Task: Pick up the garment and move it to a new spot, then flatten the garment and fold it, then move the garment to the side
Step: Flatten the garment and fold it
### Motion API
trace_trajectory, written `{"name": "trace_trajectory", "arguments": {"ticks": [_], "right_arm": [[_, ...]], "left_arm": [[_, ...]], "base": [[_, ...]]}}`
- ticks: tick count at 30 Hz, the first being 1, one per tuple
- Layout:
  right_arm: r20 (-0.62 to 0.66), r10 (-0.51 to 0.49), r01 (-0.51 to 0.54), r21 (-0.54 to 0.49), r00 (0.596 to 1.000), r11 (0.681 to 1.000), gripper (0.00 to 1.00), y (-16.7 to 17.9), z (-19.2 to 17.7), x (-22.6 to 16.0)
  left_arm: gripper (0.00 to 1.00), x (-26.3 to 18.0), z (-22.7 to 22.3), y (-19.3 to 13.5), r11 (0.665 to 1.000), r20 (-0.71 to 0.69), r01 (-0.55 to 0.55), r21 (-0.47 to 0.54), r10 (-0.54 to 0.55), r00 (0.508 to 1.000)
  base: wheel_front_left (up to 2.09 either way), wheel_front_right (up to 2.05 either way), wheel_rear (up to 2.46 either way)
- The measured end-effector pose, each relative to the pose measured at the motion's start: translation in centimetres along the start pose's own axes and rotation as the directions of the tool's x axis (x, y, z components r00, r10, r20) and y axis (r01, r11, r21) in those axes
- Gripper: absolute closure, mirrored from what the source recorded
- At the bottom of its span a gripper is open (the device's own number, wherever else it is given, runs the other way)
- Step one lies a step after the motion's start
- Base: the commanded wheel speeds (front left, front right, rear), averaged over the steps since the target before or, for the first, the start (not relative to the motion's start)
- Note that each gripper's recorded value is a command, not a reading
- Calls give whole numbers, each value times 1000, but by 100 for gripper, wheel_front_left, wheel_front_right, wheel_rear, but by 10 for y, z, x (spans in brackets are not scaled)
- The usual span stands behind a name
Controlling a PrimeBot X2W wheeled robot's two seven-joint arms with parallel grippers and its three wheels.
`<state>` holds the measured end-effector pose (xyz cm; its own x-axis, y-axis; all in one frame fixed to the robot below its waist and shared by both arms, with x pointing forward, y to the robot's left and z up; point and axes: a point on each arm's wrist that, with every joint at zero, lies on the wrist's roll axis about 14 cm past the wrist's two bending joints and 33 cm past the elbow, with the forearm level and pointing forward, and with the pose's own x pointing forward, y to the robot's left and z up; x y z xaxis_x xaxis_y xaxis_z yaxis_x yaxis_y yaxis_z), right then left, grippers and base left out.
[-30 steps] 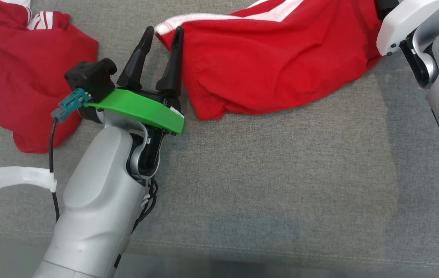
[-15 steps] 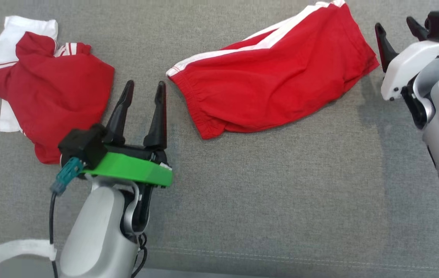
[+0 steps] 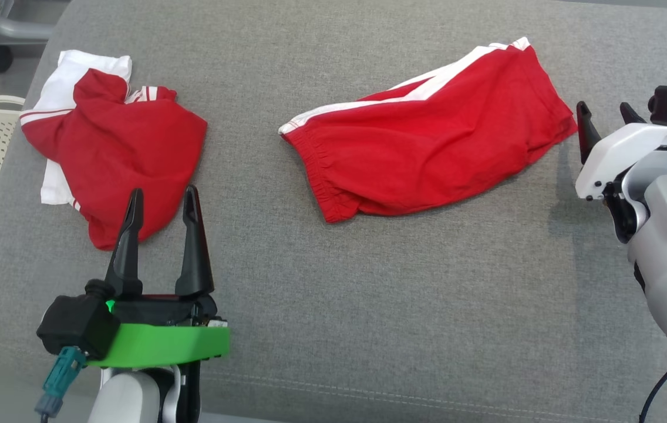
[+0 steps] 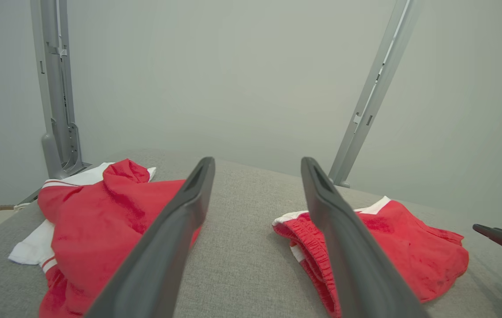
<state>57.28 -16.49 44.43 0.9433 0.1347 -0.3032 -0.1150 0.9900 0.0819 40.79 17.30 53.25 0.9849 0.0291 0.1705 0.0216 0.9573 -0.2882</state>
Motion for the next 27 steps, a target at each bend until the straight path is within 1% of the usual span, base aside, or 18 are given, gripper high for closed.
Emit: {"name": "trace_trajectory", "arguments": {"ticks": [6,14,16,17,18,19,20,21,22,27], "right_arm": [[-19,-19,20,28,1000,999,0,-4,-8,13],[-127,1,2,24,992,1000,0,6,-42,29],[-158,10,-6,24,987,1000,11,10,-52,31],[-168,13,-9,26,986,1000,25,12,-55,32],[-176,14,-9,33,984,999,52,13,-57,33],[-183,16,-10,35,983,999,60,14,-60,33],[-183,17,-11,35,983,999,74,15,-60,34],[-185,18,-11,37,983,999,90,16,-61,33],[-185,19,-12,38,983,999,100,17,-61,33],[-164,8,3,69,986,998,100,16,-60,25]], "left_arm": [[0,-8,-4,3,998,-18,-4,60,5,1000],[0,-10,-16,12,993,-51,-34,111,40,998],[0,-10,-18,14,991,-56,-40,125,47,997],[0,-10,-20,15,990,-60,-42,133,51,997],[0,-10,-21,16,989,-63,-42,141,51,997],[0,-10,-22,16,989,-66,-43,144,53,996],[0,-10,-22,16,988,-68,-43,146,53,996],[0,-10,-23,16,987,-69,-40,153,51,996],[0,-10,-24,15,986,-73,-34,162,47,996],[0,-16,-35,10,982,-113,6,187,15,993]], "base": [[0,0,0],[0,0,0],[0,0,0],[0,0,0],[0,0,0],[0,0,0],[0,0,0],[0,0,0],[0,0,0],[0,0,0]]}}
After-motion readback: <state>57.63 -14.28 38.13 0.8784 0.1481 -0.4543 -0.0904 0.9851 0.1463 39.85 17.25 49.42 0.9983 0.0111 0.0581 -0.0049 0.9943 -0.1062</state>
